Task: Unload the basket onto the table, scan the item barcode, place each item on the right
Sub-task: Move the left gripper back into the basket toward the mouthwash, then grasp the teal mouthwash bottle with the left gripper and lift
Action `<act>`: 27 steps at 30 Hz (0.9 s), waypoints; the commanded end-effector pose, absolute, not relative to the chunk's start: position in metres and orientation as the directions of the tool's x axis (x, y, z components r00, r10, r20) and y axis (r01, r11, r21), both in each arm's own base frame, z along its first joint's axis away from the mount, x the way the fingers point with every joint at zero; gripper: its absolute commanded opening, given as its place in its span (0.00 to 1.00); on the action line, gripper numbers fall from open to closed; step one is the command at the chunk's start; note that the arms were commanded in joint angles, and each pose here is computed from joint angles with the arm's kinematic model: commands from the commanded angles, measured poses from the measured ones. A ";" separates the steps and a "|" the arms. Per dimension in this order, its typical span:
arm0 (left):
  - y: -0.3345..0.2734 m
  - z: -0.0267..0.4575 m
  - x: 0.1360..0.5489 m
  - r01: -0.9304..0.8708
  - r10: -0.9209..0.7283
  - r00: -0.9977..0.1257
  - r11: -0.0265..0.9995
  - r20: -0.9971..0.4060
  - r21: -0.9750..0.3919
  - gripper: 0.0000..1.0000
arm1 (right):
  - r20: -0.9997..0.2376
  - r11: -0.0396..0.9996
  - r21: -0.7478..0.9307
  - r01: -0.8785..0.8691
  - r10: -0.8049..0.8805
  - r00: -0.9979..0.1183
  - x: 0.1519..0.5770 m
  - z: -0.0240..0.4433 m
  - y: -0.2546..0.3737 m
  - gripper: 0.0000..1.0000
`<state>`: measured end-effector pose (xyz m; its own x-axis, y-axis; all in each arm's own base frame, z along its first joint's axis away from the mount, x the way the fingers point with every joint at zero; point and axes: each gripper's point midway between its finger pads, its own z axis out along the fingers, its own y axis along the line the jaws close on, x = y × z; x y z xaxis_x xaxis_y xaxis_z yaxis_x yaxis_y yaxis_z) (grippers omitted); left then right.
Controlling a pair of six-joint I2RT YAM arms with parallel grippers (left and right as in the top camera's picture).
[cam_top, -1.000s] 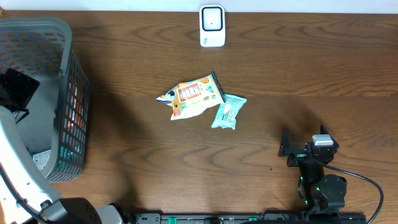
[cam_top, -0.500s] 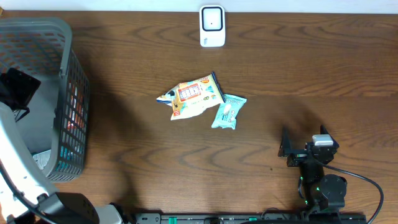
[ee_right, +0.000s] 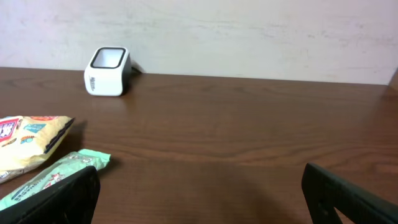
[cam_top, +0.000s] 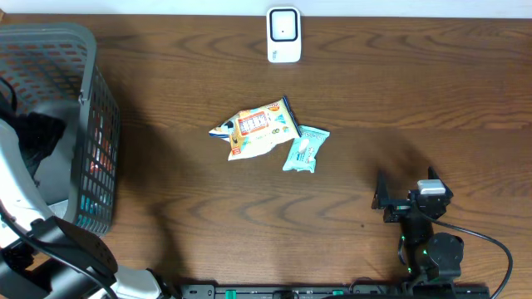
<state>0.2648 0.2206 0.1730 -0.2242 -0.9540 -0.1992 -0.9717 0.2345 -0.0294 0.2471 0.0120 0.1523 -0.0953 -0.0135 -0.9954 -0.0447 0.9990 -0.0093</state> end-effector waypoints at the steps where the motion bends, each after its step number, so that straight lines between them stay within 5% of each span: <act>1: 0.236 0.162 0.241 -0.996 -0.973 -0.088 0.082 -0.211 0.039 0.96 | -0.995 0.999 -0.007 -0.040 -0.011 -0.099 0.247 0.151 0.012 0.99; 10: 0.251 0.119 0.200 -0.990 -0.986 0.087 -0.102 -0.142 0.098 0.96 | -0.995 0.999 -0.007 -0.040 -0.011 -0.099 0.247 0.151 0.012 0.99; 27: 0.230 0.031 0.182 -0.987 -0.988 0.118 -0.128 -0.101 0.099 0.96 | -0.995 0.999 -0.007 -0.040 -0.011 -0.099 0.247 0.151 0.012 0.99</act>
<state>0.1895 0.2361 0.0427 0.1001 -0.9884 -0.1139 -0.9911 -0.1091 0.0756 0.2471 0.0120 0.1523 -0.0953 -0.0135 -0.9954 -0.0447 0.9990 -0.0093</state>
